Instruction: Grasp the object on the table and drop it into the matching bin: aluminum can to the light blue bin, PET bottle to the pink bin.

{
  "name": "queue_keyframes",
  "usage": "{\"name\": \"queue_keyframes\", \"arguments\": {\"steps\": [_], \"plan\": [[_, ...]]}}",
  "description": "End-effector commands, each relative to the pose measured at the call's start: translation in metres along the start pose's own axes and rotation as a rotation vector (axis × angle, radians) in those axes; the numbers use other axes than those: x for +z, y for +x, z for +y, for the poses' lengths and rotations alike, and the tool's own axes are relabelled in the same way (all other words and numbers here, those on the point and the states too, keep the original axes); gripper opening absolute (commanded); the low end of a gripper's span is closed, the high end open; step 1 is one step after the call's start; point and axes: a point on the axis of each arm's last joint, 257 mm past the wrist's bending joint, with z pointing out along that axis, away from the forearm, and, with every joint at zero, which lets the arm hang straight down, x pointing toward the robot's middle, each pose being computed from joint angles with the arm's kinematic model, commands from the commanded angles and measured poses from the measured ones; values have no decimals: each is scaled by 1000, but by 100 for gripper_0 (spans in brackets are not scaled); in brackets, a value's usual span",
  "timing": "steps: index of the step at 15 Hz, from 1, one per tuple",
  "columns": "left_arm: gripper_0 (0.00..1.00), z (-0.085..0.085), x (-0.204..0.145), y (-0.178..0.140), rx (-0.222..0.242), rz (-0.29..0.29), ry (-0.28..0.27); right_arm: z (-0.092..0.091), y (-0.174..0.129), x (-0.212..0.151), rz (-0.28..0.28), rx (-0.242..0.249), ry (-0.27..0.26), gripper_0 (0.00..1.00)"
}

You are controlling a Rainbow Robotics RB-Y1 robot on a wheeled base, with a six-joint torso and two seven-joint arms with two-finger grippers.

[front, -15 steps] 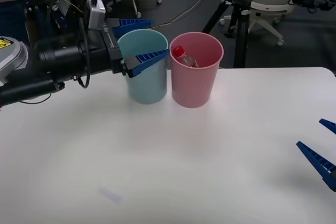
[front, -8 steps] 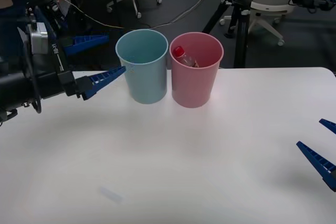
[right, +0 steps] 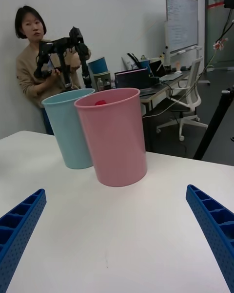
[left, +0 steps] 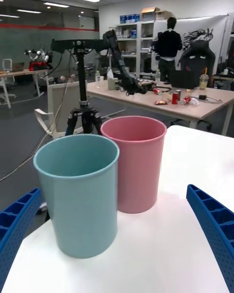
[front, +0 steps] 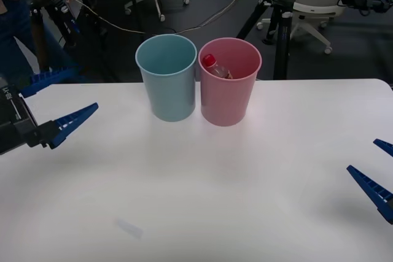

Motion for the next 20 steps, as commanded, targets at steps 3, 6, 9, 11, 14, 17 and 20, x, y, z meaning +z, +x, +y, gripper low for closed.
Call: {"name": "queue_keyframes", "arguments": {"steps": [3,6,9,11,14,17,20], "plan": [[100,-6,-38,38,-40,24,-80,0,0,0,0,0,0,100],[100,-15,-60,57,-64,39,-129,0,0,0,0,0,0,100],[100,-32,-85,72,-108,44,-181,0,0,0,0,0,0,100],[100,-43,-97,79,-123,65,-185,0,0,0,0,0,0,100],[100,-51,-111,83,-147,62,-196,0,0,0,0,0,0,100],[100,-52,-118,85,-142,70,-209,0,0,0,0,0,0,100],[100,-52,-118,85,-142,70,-209,0,0,0,0,0,0,100]]}}
